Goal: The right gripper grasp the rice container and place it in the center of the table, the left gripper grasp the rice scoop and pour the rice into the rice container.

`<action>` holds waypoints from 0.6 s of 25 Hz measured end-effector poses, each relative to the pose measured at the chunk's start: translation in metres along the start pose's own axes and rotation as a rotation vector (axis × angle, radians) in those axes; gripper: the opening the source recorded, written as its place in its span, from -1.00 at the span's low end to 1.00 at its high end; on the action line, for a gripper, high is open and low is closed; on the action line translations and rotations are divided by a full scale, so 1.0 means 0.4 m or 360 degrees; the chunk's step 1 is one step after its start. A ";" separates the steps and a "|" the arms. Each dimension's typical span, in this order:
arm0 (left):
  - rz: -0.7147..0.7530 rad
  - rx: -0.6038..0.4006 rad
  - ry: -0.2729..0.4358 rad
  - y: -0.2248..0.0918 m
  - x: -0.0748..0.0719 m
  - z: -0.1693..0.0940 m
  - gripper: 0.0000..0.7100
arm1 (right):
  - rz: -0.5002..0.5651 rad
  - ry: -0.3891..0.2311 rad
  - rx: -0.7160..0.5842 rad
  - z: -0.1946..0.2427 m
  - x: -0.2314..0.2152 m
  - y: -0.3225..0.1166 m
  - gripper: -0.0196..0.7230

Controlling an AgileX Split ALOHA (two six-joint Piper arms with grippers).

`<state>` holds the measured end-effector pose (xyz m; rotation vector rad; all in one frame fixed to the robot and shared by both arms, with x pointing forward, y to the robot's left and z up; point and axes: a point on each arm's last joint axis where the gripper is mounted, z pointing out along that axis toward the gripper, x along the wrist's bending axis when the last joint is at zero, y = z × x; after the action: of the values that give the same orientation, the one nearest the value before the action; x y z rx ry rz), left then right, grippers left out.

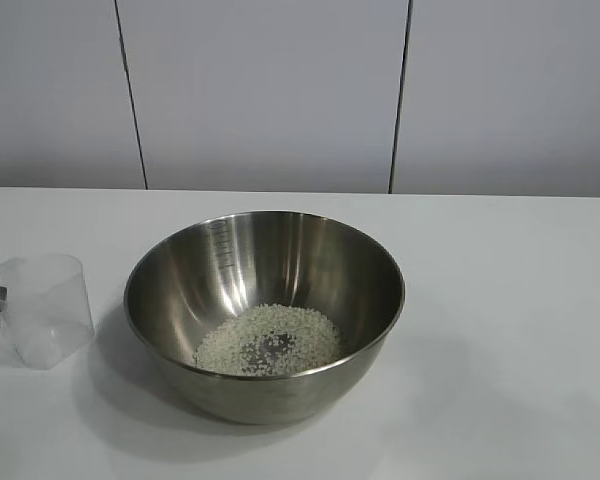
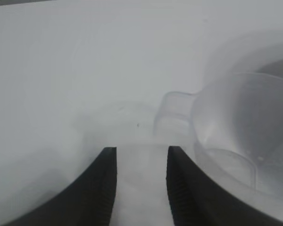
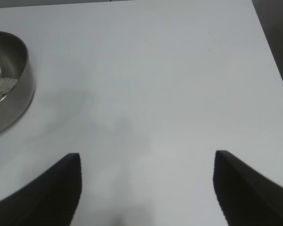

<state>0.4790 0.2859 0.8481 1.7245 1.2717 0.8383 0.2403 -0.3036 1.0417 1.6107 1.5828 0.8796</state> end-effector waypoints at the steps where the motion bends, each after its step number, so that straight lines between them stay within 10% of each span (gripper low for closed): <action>1: -0.0008 0.0014 0.0007 -0.005 -0.001 -0.005 -0.26 | 0.0000 0.0000 0.0000 0.000 0.000 0.000 0.50; 15: -0.0267 -0.0092 0.0184 0.031 0.033 -0.026 -0.26 | 0.0000 0.0000 -0.0002 0.000 0.000 0.000 0.50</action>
<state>0.4788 0.2991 0.8646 1.5192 1.4333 0.8770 0.2404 -0.3036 1.0418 1.6100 1.5821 0.8804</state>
